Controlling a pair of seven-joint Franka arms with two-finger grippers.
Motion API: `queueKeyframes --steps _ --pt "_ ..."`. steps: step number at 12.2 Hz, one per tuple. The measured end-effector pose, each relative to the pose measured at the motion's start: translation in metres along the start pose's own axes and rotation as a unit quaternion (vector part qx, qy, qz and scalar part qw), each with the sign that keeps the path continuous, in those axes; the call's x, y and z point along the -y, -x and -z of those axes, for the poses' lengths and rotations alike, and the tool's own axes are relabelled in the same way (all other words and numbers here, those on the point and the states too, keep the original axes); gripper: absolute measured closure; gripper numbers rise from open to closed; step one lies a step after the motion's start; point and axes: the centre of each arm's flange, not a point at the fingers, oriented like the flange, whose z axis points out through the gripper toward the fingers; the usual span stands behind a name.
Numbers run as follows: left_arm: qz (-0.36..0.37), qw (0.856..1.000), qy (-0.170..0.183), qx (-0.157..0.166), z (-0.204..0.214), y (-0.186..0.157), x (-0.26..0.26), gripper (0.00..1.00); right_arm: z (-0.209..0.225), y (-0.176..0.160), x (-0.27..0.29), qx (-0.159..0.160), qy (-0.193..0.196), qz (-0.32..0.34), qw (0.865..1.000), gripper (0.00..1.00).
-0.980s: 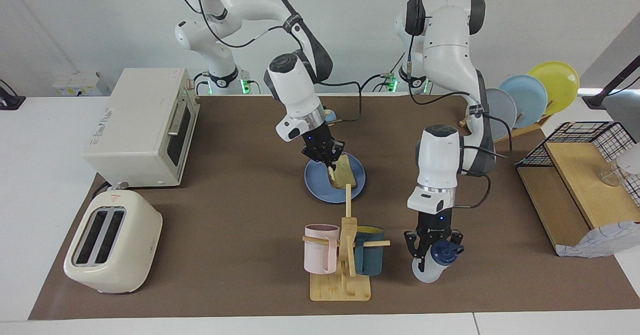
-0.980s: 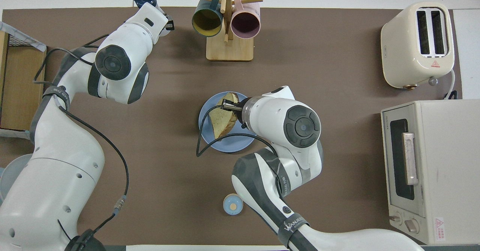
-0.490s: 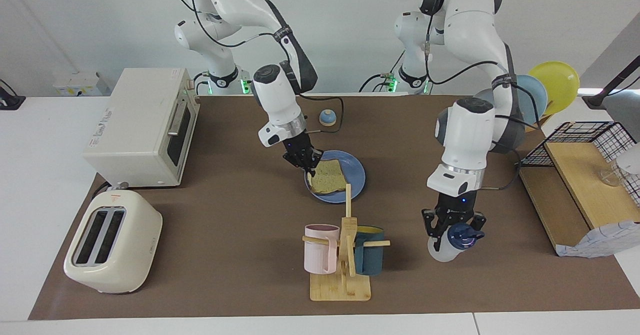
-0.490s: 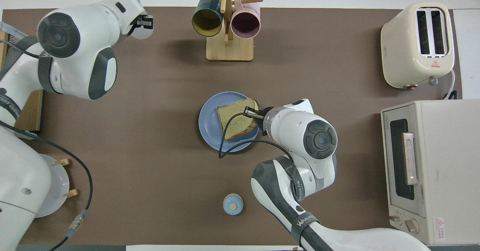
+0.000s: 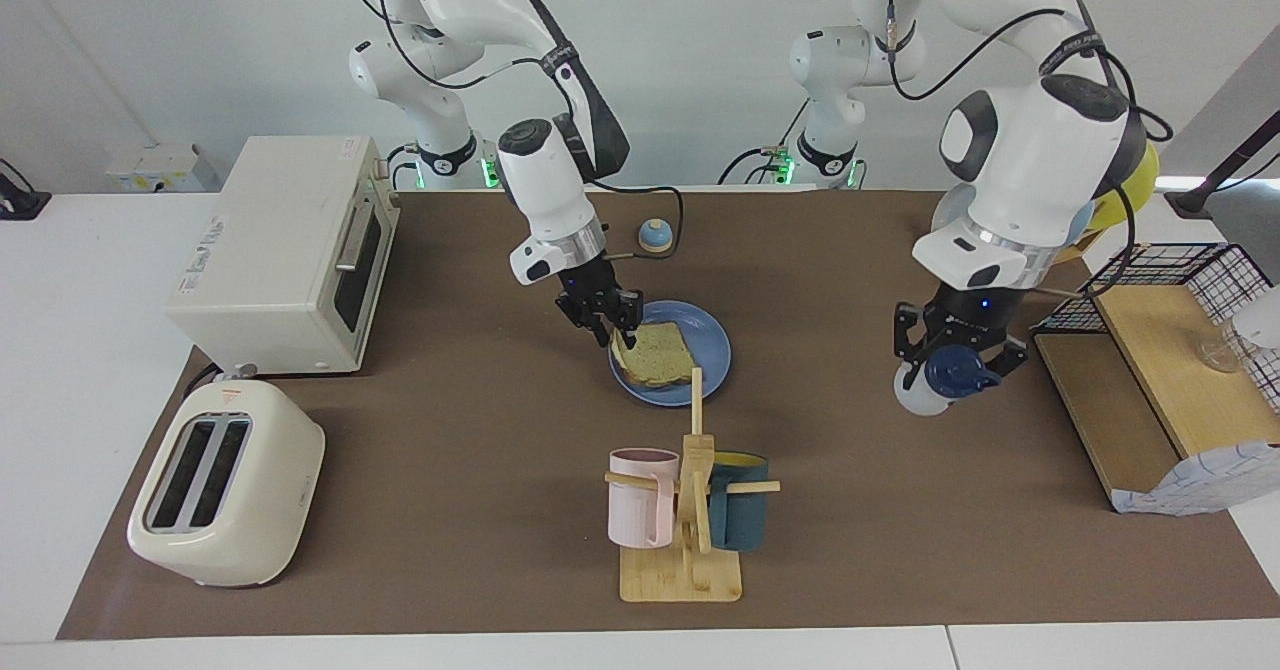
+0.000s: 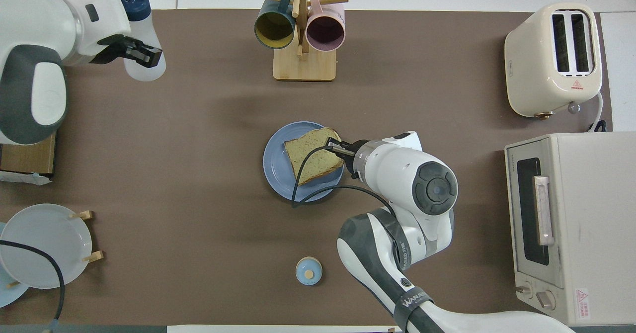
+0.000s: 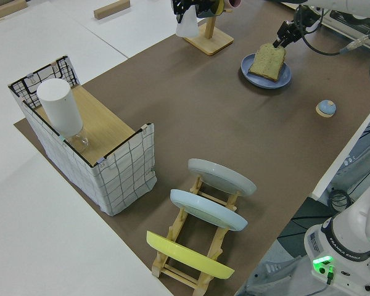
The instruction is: Put bread on plate and add seasoning
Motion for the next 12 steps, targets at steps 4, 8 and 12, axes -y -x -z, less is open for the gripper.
queueKeyframes --steps 4,8,12 --pt "-0.131 0.99 0.035 0.042 0.063 0.034 -0.033 0.53 0.034 -0.023 0.011 0.014 0.0 -0.011 1.0 0.0" --pt "-0.256 0.961 0.069 0.072 0.069 0.089 -0.074 0.53 0.106 -0.055 0.065 0.125 -0.034 -0.064 0.99 0.0" --pt "-0.335 0.935 0.088 0.079 0.065 0.123 -0.111 0.53 0.168 -0.036 0.109 0.165 -0.097 -0.097 0.977 0.0"
